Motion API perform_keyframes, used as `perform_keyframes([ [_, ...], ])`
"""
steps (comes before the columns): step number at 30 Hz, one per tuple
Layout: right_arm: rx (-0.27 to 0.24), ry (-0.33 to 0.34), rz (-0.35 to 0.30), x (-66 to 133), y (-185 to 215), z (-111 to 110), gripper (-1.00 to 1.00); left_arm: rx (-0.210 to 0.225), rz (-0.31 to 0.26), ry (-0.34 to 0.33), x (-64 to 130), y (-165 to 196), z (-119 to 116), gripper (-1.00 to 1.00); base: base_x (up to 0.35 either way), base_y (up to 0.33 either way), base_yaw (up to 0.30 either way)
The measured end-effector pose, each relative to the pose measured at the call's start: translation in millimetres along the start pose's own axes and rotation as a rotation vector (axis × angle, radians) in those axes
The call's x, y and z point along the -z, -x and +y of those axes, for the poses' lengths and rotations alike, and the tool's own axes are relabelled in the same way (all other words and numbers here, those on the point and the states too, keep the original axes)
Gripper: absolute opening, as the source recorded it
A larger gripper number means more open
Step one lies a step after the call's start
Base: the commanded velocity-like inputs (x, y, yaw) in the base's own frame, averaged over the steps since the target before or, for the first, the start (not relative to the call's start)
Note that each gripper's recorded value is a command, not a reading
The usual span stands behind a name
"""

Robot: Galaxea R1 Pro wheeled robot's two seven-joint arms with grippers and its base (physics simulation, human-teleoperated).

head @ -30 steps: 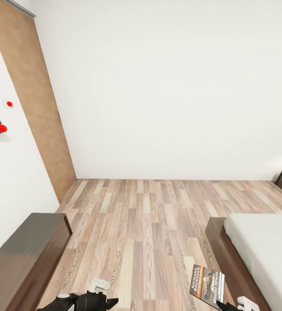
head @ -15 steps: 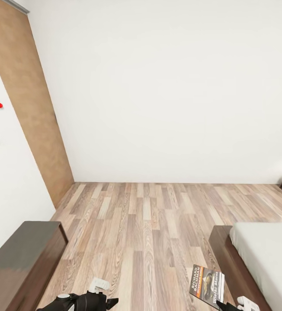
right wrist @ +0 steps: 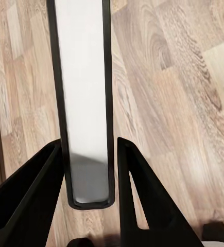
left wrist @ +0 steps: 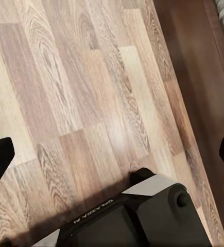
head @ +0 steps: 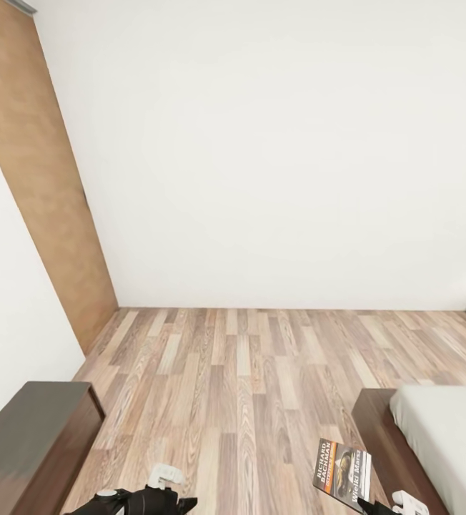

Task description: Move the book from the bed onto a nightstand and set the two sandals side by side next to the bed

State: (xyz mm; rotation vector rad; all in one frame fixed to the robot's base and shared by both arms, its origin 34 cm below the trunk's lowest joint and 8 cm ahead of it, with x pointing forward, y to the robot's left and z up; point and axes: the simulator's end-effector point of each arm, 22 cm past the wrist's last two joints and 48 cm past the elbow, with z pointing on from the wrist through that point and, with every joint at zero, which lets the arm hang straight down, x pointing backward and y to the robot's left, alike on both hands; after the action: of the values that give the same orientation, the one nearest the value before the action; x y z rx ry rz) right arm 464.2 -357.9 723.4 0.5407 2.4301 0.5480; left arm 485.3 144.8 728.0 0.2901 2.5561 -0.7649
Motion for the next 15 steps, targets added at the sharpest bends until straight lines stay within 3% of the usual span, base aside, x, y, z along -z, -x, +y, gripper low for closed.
perform_keyframes([
  [15,0.0,0.0,0.001,0.0,-0.2,0.0,-1.0,0.01,0.012,-0.002,-0.2,-6.8,-0.9,1.0,0.272,0.0,0.0],
])
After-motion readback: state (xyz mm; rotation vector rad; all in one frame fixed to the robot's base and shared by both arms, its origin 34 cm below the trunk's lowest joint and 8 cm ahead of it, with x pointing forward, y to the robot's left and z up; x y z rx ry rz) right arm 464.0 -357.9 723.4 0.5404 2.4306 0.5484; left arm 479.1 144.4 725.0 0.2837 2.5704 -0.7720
